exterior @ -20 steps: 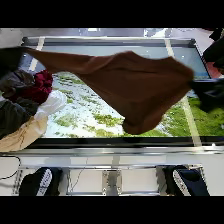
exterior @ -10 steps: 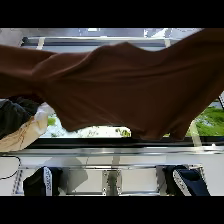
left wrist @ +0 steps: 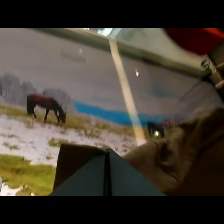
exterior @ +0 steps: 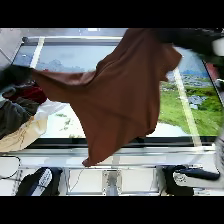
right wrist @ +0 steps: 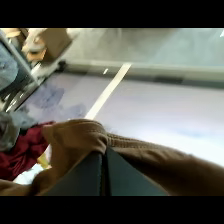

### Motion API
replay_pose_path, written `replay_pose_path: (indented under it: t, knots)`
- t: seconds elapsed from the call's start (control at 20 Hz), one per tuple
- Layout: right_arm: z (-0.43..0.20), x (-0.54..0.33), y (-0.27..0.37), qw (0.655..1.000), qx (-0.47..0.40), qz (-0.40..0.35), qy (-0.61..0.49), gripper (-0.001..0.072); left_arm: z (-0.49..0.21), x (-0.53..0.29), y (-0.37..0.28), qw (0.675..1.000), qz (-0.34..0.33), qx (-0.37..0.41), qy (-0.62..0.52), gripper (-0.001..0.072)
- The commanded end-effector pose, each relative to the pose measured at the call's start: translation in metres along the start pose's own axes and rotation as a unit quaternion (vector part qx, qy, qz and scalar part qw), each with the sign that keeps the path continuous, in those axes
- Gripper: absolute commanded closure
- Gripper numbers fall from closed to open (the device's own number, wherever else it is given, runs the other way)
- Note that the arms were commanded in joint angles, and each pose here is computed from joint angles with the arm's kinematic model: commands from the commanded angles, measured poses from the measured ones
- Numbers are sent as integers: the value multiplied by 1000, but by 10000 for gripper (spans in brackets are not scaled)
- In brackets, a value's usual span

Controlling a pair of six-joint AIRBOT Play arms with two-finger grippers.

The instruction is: Fold the shirts.

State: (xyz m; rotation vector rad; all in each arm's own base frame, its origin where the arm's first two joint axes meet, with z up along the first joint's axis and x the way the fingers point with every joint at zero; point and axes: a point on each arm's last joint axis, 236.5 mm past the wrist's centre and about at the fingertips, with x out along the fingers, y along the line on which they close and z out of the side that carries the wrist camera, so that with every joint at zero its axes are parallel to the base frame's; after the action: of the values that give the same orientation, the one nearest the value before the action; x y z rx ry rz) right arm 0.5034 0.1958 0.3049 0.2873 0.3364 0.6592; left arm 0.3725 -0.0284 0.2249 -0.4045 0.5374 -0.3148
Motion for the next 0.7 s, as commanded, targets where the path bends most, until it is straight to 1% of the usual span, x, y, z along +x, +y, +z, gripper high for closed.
replay_pose_path:
  t: [0.0,0.1,0.25,0.35,0.45,0.5,0.55,0.6,0.65]
  knots:
    - [-105,134,8,995,42,47,73,706,-106,60,61,979,82,7,188,699]
    - [-164,186,23,991,50,64,110,707,-148,70,100,960,134,-12,245,699]
    - [-230,227,47,983,53,86,152,706,-182,72,135,943,176,-23,281,698]
    - [-254,240,53,981,57,87,162,704,-185,74,143,942,182,-30,279,698]
    - [-251,245,52,984,66,79,147,697,-180,76,146,945,185,-28,268,697]
    - [-241,245,52,983,93,74,137,566,-178,77,147,946,187,-27,263,696]
    - [-229,242,50,983,112,71,130,299,-174,79,148,949,188,-25,254,680]
    - [-214,235,48,982,122,72,126,69,-165,82,150,952,192,-19,236,533]
    - [-200,223,47,981,119,80,131,86,-150,85,154,958,198,-13,205,203]
